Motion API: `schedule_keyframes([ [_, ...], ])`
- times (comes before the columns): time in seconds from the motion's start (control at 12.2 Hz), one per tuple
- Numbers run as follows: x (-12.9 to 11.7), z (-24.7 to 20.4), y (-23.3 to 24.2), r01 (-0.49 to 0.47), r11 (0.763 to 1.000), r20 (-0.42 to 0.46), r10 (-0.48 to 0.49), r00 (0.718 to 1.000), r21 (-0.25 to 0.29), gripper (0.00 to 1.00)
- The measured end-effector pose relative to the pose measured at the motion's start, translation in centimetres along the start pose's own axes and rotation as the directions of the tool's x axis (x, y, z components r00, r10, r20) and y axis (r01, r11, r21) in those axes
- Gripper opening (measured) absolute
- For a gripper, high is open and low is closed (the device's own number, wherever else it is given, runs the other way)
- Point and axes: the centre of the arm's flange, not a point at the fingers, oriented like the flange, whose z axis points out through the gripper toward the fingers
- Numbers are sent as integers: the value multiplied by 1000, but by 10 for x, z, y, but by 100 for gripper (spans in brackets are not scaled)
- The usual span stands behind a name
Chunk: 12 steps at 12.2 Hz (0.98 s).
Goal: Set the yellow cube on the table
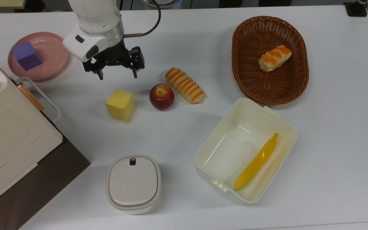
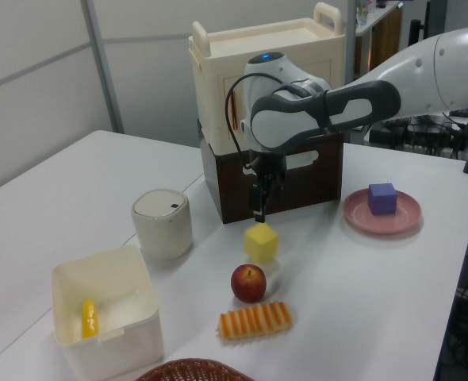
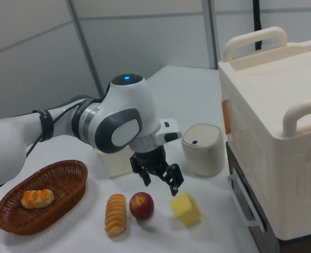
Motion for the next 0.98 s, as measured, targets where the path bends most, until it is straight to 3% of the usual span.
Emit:
schedule_keyframes([
  [0.33, 6, -22, -18, 1, 1000, -25, -1, 1000, -5, 100],
  [0.49, 2, -47, -51, -56, 998, 20, 56, 998, -8, 100],
  [0.98, -42, -128, -111, -33, 999, 71, 36, 997, -43, 100],
])
